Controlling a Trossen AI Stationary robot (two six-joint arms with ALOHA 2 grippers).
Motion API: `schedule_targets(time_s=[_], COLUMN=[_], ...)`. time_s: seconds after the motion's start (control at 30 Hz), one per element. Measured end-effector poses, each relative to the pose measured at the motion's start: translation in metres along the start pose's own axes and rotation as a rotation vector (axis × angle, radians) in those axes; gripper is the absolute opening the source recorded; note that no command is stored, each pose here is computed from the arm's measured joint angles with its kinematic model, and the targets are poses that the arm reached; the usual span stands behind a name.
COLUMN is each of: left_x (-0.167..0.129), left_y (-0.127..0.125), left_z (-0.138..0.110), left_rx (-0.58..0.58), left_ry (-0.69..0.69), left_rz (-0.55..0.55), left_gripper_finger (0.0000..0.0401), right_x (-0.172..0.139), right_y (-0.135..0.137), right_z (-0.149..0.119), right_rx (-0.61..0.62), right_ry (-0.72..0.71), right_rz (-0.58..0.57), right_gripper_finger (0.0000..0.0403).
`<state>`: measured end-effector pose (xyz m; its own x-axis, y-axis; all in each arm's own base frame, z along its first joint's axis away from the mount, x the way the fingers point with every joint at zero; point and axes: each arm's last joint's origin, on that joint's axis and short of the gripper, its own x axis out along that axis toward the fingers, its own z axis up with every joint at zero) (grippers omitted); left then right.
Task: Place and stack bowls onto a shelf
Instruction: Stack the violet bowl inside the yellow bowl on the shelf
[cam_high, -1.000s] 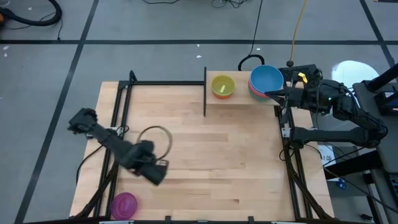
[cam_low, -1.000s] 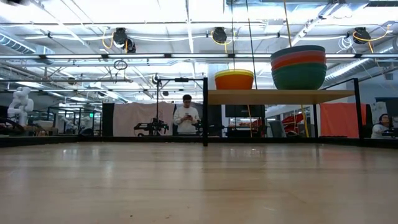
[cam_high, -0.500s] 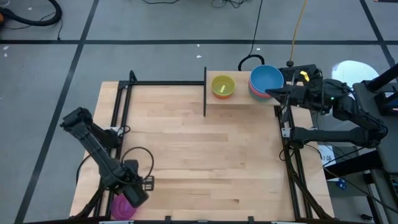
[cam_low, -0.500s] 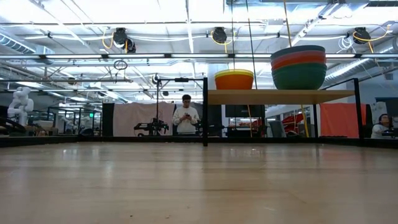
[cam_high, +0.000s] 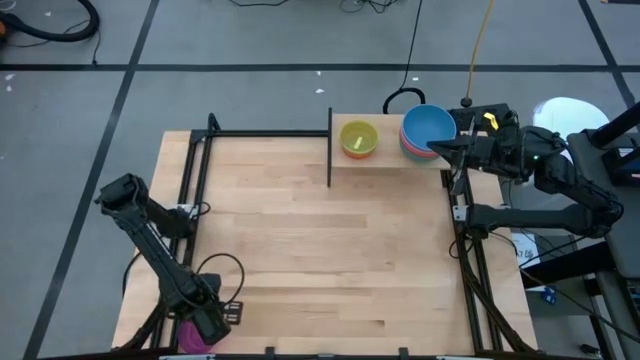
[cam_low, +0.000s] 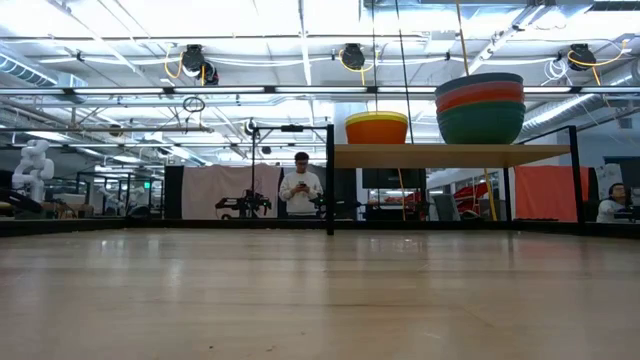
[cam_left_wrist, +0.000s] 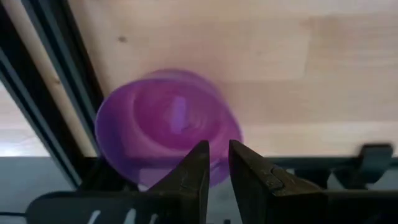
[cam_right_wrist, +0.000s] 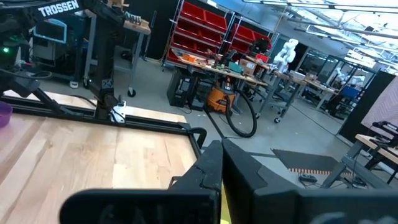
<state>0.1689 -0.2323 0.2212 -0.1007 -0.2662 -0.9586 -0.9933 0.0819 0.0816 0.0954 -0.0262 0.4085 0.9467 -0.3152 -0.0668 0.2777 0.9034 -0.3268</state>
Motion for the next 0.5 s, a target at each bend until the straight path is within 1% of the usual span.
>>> schedule_targets(time_s=[0.17, 0.43, 0.5], left_x=[0.003, 0.034, 0.039], left_y=[0.001, -0.013, -0.017], left_z=[-0.008, -0.018, -0.020], left_rx=[0.029, 0.038, 0.043], left_ry=[0.044, 0.050, 0.066], left_rz=[-0.017, -0.013, -0.026], left_gripper_finger=[0.0067, 0.0067, 0.0067], right_x=[0.004, 0.010, 0.012], right_y=[0.000, -0.001, -0.001], right_z=[0.001, 0.005, 0.006], right_rx=[0.002, -0.020, -0.026], right_ry=[-0.004, -0.041, -0.046], right_rz=[-0.002, -0.016, -0.018], right_gripper_finger=[0.0000, 0.0000, 0.0000])
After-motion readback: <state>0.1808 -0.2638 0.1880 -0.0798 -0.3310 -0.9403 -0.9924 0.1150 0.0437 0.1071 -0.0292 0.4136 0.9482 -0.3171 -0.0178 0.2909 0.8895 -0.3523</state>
